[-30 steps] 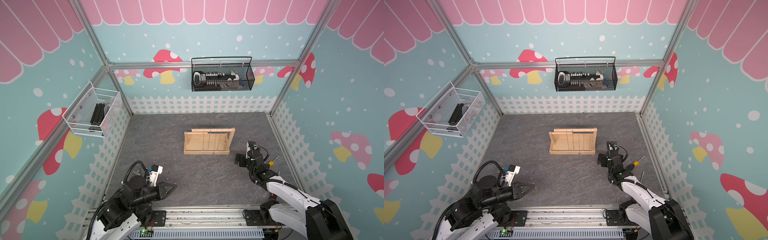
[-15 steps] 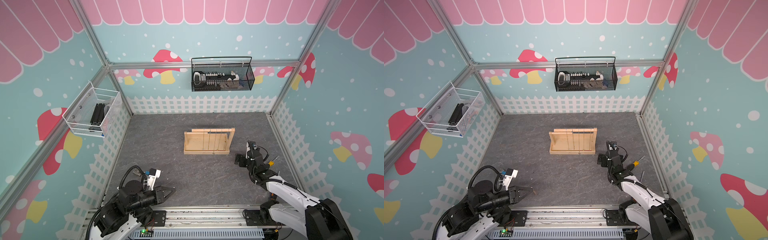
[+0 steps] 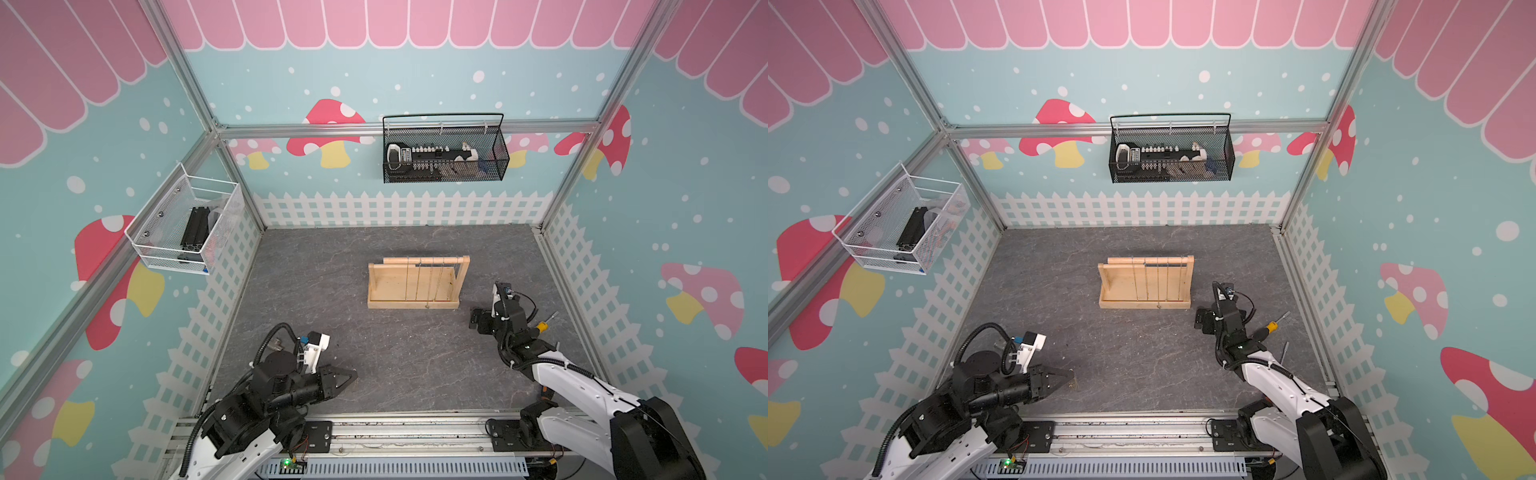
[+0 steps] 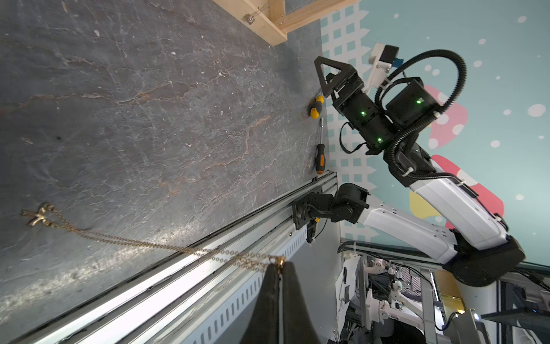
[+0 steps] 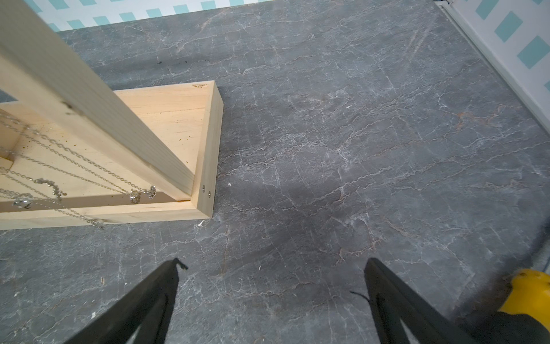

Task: Take the necklace off the jewelry display stand
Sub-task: Place the necklace at the center of the board, then take off the necklace from the stand.

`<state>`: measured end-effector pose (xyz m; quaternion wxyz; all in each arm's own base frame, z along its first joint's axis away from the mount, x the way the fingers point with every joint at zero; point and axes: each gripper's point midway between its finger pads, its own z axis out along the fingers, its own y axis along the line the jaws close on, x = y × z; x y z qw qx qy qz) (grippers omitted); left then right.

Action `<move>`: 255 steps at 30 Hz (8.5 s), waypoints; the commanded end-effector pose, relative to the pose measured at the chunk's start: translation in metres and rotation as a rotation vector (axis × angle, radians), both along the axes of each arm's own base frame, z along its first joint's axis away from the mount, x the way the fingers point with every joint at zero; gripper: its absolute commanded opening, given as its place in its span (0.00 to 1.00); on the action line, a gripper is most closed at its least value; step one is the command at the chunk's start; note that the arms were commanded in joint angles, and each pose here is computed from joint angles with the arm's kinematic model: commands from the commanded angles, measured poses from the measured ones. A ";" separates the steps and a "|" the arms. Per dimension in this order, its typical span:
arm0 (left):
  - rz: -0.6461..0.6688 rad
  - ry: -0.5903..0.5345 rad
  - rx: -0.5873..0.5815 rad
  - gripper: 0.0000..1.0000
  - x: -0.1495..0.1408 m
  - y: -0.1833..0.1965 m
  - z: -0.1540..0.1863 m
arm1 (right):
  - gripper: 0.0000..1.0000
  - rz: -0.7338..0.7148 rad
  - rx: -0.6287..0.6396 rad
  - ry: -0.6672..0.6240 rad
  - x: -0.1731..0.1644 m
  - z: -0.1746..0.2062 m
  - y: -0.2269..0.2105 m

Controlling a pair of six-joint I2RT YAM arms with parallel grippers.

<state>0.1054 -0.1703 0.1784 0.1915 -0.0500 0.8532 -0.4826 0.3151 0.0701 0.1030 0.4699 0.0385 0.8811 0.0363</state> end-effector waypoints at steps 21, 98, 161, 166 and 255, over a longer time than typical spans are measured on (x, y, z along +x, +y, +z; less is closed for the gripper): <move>0.199 -0.207 0.333 0.00 0.116 -0.011 -0.027 | 0.99 0.005 0.060 -0.038 0.004 0.013 0.008; 0.372 -0.104 0.709 0.00 0.233 0.034 -0.131 | 0.99 0.038 0.126 -0.015 0.006 0.010 0.021; 0.103 -0.735 0.252 0.31 0.263 -0.110 0.073 | 0.99 0.289 0.207 -0.225 -0.082 0.037 0.032; 0.077 -0.727 0.223 0.31 0.268 -0.124 0.069 | 0.99 0.269 0.200 -0.209 -0.081 0.036 0.029; 0.122 -0.745 0.323 0.02 0.270 -0.119 0.043 | 0.99 0.254 0.208 -0.229 -0.086 0.040 0.024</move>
